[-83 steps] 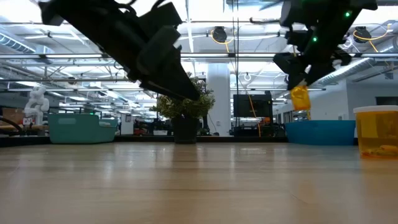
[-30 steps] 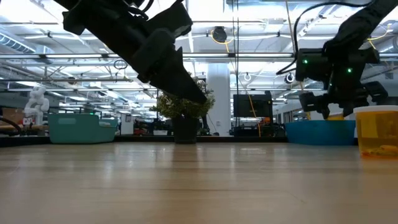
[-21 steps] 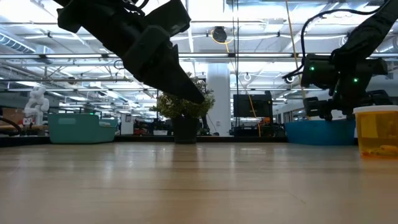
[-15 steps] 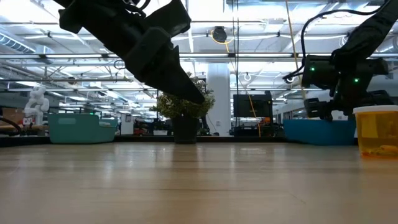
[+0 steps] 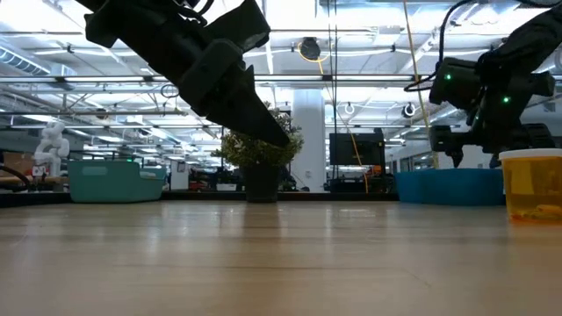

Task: Pick and place medicine bottles into bin by pill shape (circle, oval)
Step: Adjust the blue bin

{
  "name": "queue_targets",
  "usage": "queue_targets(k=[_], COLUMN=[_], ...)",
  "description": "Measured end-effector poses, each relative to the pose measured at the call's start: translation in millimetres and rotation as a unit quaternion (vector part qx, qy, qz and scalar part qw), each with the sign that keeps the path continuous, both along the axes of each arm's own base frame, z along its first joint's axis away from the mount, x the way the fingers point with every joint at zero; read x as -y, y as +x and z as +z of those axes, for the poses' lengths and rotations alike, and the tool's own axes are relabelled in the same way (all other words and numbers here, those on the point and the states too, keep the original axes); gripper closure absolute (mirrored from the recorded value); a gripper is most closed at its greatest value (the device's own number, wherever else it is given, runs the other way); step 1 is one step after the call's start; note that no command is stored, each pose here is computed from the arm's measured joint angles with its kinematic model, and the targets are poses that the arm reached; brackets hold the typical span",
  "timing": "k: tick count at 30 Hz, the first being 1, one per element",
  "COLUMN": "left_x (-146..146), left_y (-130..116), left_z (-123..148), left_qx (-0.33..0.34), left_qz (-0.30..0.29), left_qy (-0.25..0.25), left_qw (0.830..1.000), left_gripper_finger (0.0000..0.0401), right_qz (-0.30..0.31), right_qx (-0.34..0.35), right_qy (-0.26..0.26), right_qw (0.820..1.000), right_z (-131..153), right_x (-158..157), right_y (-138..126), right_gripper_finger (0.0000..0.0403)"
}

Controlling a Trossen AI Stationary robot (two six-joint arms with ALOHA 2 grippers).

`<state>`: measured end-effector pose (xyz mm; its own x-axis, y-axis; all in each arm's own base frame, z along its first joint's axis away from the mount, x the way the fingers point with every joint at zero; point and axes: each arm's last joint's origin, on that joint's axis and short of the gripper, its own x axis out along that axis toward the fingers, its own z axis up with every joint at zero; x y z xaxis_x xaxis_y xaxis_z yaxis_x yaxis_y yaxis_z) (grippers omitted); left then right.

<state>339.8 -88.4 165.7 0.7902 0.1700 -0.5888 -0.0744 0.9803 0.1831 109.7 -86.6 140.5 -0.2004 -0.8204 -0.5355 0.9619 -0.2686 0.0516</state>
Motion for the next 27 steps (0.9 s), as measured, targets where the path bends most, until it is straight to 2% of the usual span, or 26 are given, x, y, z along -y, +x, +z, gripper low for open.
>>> queue_targets(k=[6,12,17,22,27], left_x=[0,-13,-37,-71,-94], left_y=[0,-1,0,3,2], left_z=[0,-4,-7,-8,-9], left_qx=[-0.003,-0.029,-0.053,-0.062,-0.068], left_qz=[0.000,0.019,0.054,0.105,0.135], left_qy=[0.001,0.011,0.022,0.024,0.026], left_qw=[1.000,0.999,0.997,0.992,0.988], left_gripper_finger=[0.0091,0.0091,0.0091,0.0091,0.0091], right_qz=[0.031,0.154,0.268,0.372,0.465], right_qx=[0.020,0.071,0.096,0.109,0.067], right_qy=[-0.021,-0.024,-0.008,0.016,0.004], right_qw=[0.999,0.985,0.958,0.922,0.883], right_z=[11,26,32,33,40], right_x=[-1,-5,-14,-31,-52], right_y=[2,18,33,44,51], right_gripper_finger=[0.0104,0.0104,0.0116,0.0129,0.0141])
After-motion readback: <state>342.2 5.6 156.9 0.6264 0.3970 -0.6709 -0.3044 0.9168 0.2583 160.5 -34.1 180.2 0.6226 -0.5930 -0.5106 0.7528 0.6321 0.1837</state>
